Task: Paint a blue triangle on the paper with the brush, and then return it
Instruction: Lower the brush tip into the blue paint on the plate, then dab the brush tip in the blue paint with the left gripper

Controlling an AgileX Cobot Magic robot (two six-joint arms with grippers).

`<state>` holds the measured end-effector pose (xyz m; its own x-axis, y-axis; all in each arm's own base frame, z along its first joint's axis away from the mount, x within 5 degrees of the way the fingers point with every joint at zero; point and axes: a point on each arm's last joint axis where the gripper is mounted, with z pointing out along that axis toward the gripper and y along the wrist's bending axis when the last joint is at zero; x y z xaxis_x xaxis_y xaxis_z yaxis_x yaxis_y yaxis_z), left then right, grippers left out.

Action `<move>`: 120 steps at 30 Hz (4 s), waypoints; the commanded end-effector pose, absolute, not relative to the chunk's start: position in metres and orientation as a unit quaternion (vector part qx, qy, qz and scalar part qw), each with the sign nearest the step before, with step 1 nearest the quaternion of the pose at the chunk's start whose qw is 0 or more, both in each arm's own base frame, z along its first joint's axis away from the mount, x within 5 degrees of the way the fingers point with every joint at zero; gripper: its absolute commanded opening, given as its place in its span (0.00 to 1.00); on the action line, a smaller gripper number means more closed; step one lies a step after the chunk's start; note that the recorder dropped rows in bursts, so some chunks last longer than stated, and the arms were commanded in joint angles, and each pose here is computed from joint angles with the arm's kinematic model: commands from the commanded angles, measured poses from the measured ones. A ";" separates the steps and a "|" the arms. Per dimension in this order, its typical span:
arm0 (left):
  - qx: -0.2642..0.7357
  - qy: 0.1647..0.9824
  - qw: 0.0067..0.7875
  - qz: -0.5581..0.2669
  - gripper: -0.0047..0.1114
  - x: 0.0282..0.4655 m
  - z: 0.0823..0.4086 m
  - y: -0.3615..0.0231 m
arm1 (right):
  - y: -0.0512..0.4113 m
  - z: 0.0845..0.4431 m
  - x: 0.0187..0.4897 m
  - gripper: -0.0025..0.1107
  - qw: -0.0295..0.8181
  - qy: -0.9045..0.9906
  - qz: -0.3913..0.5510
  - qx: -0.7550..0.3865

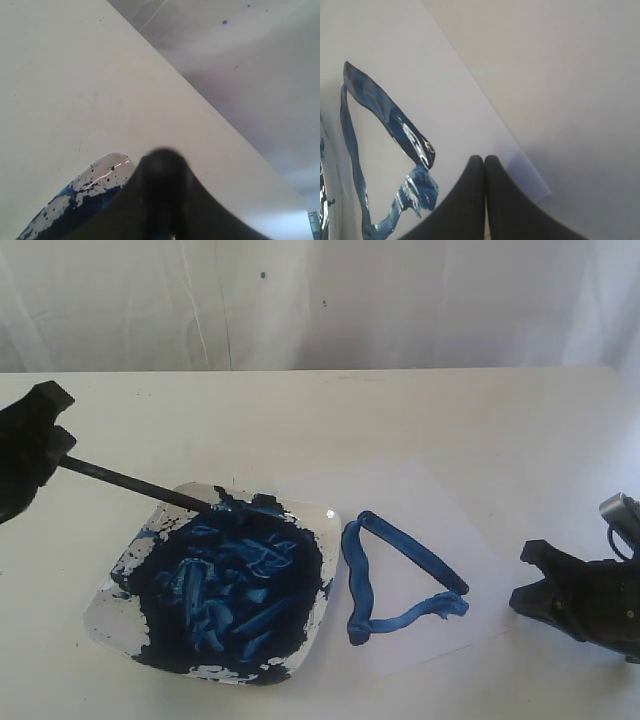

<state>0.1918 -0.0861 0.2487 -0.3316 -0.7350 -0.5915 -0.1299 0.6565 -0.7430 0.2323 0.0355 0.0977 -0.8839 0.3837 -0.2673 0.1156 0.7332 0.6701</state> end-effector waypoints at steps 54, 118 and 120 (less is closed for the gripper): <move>-0.335 0.789 0.462 -0.228 0.04 0.220 0.194 -0.096 | 0.036 0.097 0.233 0.02 0.196 0.911 0.337 0.135; -0.247 0.821 0.418 -0.300 0.04 0.189 0.242 -0.066 | 0.036 0.097 0.233 0.02 0.196 0.911 0.337 0.135; -0.259 0.823 0.411 -0.294 0.04 0.194 0.236 -0.066 | 0.036 0.097 0.233 0.02 0.196 0.911 0.337 0.135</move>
<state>0.1878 -0.0667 0.2432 -0.5422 -0.6389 -0.5457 -0.1412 0.7096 -0.6903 0.2323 0.0355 0.0977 -0.8839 0.3837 -0.2673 0.1156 0.7332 0.6701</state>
